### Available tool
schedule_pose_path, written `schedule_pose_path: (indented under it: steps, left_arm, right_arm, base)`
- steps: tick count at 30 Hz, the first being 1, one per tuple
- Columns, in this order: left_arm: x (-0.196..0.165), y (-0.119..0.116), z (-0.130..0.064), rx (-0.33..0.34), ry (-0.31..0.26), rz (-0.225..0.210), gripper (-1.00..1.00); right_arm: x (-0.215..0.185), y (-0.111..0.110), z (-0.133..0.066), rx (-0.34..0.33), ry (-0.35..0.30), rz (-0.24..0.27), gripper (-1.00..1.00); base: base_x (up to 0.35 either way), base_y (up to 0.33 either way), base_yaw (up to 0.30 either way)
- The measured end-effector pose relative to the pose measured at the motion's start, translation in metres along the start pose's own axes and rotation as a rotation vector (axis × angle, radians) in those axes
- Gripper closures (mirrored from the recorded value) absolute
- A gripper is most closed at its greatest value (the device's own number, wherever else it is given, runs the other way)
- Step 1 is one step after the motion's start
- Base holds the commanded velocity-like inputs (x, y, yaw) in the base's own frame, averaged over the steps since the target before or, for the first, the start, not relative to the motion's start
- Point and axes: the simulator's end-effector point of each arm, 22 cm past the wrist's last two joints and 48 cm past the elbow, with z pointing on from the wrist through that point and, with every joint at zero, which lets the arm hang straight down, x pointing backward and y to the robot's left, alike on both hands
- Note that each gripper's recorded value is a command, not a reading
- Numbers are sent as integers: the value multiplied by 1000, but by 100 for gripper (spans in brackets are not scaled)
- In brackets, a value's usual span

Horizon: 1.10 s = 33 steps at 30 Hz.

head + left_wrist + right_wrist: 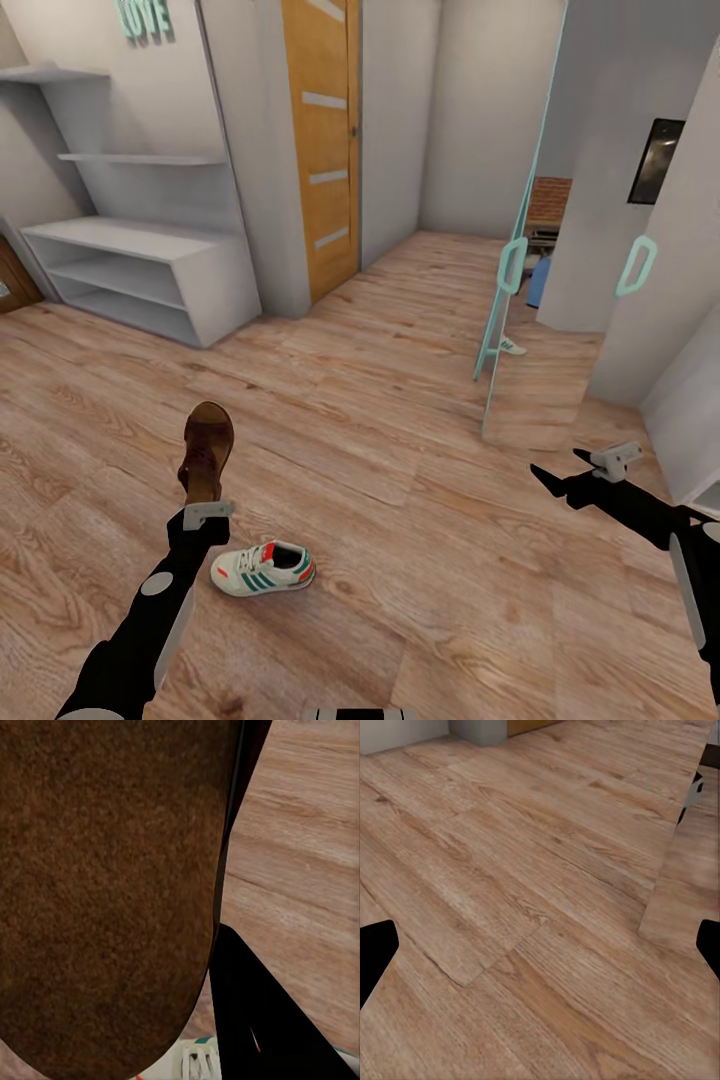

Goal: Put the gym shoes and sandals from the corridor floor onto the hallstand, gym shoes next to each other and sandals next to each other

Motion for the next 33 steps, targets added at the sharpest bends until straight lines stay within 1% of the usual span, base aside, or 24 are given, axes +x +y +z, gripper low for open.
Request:
schedule_pose_path:
  steps: [4, 5, 8, 9, 17, 23, 26, 30, 33]
  left_arm:
    - [0, 0, 0, 0, 0, -1, 100]
    - [6, -6, -2, 10, 9, -9, 100]
    - [22, -20, -6, 31, 38, -9, 100]
    - [26, -16, -6, 23, 46, -10, 100]
    - [53, -19, -10, 19, 99, -10, 100]
    - [53, -20, -11, 19, 100, -10, 100]
    - [53, -20, -11, 21, 99, -10, 100]
    - [53, -19, -11, 18, 98, -9, 100]
    - [52, -19, -11, 17, 98, -8, 100]
  right_arm:
    - [0, 0, 0, 2, 0, 3, -100]
    - [0, -2, 0, 8, -8, 12, -100]
    - [-3, -5, 1, 29, -29, 22, -100]
    - [-6, -2, 2, 22, -31, 20, -100]
    - [-20, 0, -5, -4, -38, 20, -100]
    - [-21, -11, -12, 24, -41, 38, -100]
    - [-19, -17, -15, 38, -36, 56, -100]
    - [-16, -24, -19, 54, -27, 81, -100]
    - [-15, -25, -19, 55, -24, 85, -100]
  base:
    - [0, 0, 0]
    - [0, 0, 0]
    - [0, 0, 0]
    - [0, 0, 0]
    - [0, 0, 0]
    - [0, 0, 0]
    - [0, 0, 60]
    - [0, 0, 205]
    - [0, 0, 267]
